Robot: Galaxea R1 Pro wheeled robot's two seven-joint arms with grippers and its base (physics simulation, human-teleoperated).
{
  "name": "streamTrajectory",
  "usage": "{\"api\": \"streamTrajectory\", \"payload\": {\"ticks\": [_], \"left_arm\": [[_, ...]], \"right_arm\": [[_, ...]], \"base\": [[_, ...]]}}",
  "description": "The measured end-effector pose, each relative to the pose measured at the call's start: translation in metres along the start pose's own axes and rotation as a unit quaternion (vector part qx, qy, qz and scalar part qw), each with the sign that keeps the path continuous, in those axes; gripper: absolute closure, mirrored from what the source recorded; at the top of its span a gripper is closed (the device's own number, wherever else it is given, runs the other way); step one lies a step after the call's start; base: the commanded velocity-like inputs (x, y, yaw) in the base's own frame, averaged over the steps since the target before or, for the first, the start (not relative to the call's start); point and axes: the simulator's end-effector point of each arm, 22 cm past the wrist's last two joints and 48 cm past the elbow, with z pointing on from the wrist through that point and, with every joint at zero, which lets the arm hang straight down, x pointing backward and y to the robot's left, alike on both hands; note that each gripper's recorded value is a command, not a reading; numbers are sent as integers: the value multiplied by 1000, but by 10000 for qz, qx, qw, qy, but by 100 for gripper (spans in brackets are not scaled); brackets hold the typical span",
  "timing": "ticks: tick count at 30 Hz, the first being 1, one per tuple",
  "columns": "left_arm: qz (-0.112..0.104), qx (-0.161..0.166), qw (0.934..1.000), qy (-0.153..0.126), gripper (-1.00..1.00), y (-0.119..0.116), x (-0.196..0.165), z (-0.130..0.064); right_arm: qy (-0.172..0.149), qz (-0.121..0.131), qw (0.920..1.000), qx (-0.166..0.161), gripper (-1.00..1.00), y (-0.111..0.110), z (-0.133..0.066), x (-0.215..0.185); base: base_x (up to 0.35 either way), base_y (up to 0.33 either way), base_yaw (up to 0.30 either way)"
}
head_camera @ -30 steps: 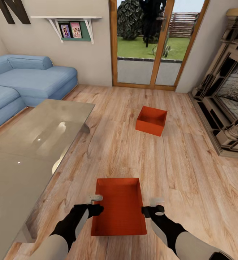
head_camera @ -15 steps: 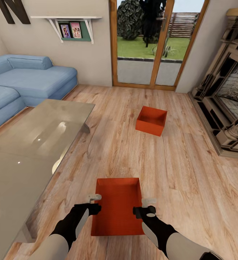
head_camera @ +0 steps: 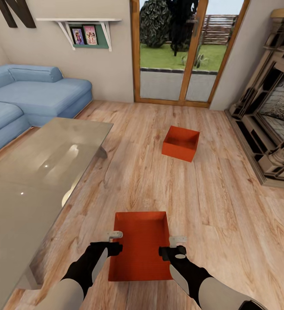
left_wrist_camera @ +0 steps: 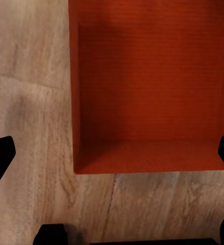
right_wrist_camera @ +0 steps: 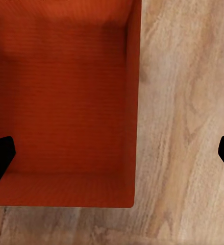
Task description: Move the two storage containers from the living room to the garage. In the garage, place one container on the floor and stack the other container on top of it (either order is fine).
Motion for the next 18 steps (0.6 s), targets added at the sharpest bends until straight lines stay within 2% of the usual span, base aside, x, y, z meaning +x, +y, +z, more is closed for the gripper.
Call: {"api": "streamTrajectory", "payload": {"ticks": [6, 11, 18], "left_arm": [[-22, 6, 10000, 3, -100, 2, 3, 10], [-32, 0, 10000, -3, -100, 4, 6, 19], [-34, -2, 10000, -7, -100, 5, 6, 19]], "right_arm": [[-45, -5, 10000, -5, -100, 2, 9, 0], [-83, -28, 9998, 166, -100, -3, 16, 2], [-96, -39, 9998, 174, -100, -3, 16, 1]], "base": [[0, 0, 0], [0, 0, 0], [0, 0, 0]]}}
